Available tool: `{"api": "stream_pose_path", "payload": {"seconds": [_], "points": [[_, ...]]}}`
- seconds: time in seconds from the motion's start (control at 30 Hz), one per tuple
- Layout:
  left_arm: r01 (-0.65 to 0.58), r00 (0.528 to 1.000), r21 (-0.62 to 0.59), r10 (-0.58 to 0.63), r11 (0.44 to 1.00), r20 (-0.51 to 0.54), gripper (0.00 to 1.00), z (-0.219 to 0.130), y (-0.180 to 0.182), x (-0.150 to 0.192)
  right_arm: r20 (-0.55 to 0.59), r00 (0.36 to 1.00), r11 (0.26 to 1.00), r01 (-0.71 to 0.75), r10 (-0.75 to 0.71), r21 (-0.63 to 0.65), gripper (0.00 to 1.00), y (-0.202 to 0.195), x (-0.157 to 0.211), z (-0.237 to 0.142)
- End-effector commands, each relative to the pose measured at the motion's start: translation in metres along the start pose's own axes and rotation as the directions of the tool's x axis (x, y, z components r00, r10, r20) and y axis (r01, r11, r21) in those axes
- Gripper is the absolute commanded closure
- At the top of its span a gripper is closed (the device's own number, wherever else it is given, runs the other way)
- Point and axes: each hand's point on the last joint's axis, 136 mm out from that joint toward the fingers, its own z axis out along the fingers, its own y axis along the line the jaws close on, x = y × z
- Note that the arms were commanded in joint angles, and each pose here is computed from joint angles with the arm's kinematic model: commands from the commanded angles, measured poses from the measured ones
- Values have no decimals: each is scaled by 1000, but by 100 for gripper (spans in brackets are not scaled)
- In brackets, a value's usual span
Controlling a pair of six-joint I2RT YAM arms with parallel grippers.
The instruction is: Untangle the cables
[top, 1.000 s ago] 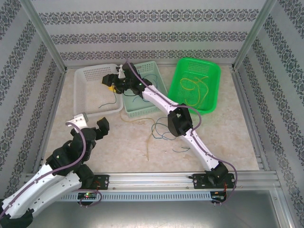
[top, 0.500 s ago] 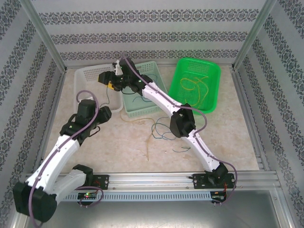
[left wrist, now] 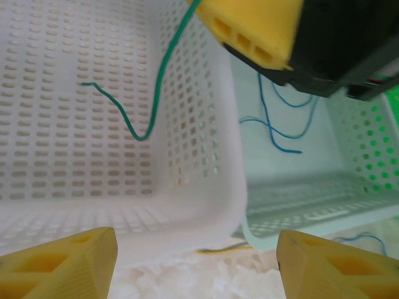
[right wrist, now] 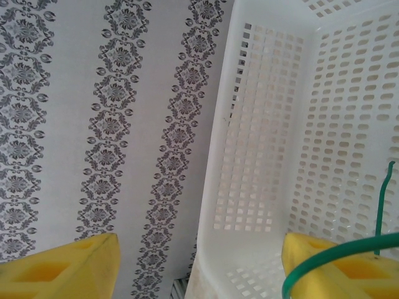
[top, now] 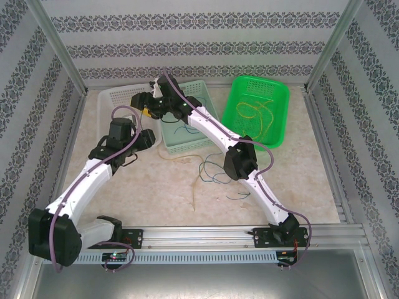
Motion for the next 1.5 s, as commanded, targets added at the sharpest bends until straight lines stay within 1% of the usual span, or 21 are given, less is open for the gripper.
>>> {"api": "stream_pose_path", "payload": {"seconds": [0.0,0.17,0.23,0.33,0.53,0.57,0.6,0.63,0.7,0.73,0.77,0.97,1.03,1.17,1.23,1.33,1.47], "points": [[-48,994,-14,49,999,94,30,4,3,-29,9,1000,998,12,-12,-60,31,24,-5,-6],[-39,993,-26,42,999,110,30,20,10,-40,-2,1000,997,9,-9,-72,33,26,-3,-7],[-36,994,-16,37,999,99,32,29,10,-41,-9,1000,996,8,-9,-83,33,29,-2,-7],[-45,996,16,43,999,83,37,42,4,-43,-16,1000,995,12,-14,-100,34,35,-2,-9],[-45,994,-29,47,999,103,52,55,10,-58,-28,1000,994,8,-11,-108,37,36,-2,-13],[-45,993,-31,48,999,109,56,55,12,-60,-30,999,994,7,-11,-109,37,36,-2,-14],[-45,993,-32,48,998,109,63,57,12,-61,-31,999,994,6,-10,-110,37,36,-2,-14],[-44,993,-34,47,998,113,73,57,14,-62,-29,1000,994,6,-9,-112,37,36,-3,-15],[-31,993,-44,36,999,110,89,58,18,-62,-29,999,993,9,-13,-116,37,39,-3,-17],[-26,993,-48,31,999,111,96,57,21,-63,-27,1000,993,10,-13,-116,37,39,-5,-18],[-19,993,-53,25,998,113,100,56,23,-63,-24,1000,993,12,-15,-117,37,40,-6,-20],[16,988,-78,-4,997,156,100,45,38,-66,-18,1000,993,17,-19,-118,36,44,-10,-27],[29,986,-106,-11,994,167,100,41,45,-69,-29,999,994,13,-17,-108,35,41,-7,-27],[81,983,-168,-50,982,177,100,32,64,-74,-52,998,996,23,-28,-90,35,35,-1,-30],[102,982,-173,-71,980,178,100,29,69,-77,-49,998,996,44,-48,-74,35,36,0,-36],[111,988,-184,-88,977,127,100,29,74,-74,-32,996,996,80,-81,-47,35,38,-2,-52],[83,996,-214,-72,973,60,100,30,79,-64,7,994,994,111,-111,-1,35,36,-8,-81]]}}
